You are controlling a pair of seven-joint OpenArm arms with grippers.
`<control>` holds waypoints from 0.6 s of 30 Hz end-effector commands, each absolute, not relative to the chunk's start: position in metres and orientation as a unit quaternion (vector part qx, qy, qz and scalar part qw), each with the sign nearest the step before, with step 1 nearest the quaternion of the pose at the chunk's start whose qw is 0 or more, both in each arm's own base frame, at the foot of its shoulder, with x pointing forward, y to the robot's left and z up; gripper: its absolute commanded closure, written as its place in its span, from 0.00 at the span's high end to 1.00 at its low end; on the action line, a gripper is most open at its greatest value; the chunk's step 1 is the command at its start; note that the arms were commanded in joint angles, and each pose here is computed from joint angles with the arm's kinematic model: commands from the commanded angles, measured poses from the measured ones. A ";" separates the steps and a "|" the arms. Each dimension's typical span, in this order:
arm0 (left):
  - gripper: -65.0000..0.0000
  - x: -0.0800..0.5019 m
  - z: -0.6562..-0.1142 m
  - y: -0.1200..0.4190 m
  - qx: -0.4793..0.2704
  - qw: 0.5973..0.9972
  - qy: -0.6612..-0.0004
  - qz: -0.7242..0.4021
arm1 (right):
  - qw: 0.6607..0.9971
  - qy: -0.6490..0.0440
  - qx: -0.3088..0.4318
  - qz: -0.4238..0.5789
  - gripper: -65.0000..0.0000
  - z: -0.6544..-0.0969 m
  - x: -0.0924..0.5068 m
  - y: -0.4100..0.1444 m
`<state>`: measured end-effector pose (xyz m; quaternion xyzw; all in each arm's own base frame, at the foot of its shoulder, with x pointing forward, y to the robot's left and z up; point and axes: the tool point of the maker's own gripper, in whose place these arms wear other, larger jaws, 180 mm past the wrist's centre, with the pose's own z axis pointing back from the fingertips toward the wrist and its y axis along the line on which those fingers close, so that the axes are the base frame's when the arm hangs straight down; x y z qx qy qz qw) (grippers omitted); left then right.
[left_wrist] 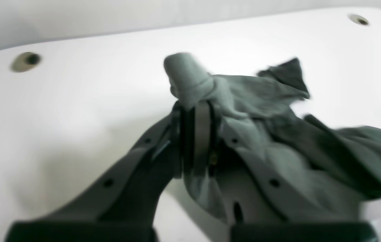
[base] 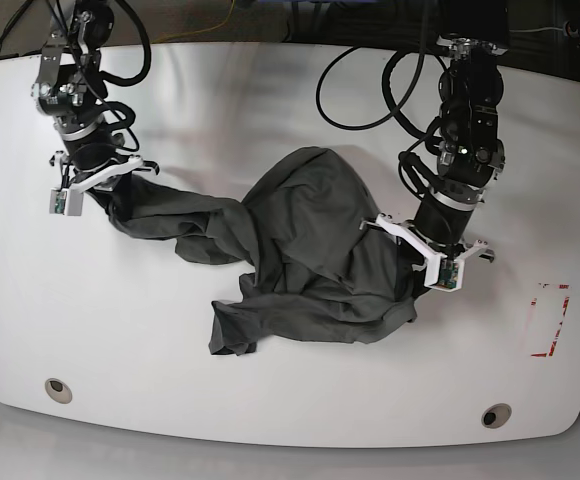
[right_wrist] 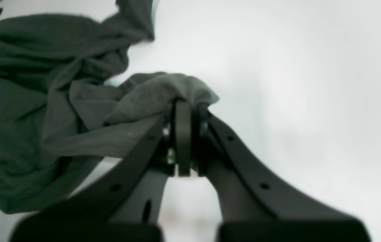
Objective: Layout the t-shirt on the table in an organized manner, then fold the t-shirt properly
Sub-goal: 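Lift the t-shirt with both grippers and pull the grippers apart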
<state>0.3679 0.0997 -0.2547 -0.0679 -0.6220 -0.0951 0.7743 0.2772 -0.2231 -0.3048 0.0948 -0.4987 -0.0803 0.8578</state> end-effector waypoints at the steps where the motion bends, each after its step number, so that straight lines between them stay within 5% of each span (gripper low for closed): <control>1: 0.04 0.373 -0.231 0.110 -0.057 0.750 -0.653 -0.091 | 0.842 -0.530 0.076 -0.063 0.00 -0.282 0.289 -0.237; 18: 0.04 0.384 -0.185 0.122 -0.029 0.709 -0.695 -0.116 | 0.804 -0.593 0.038 -0.002 0.00 -0.217 0.333 -0.257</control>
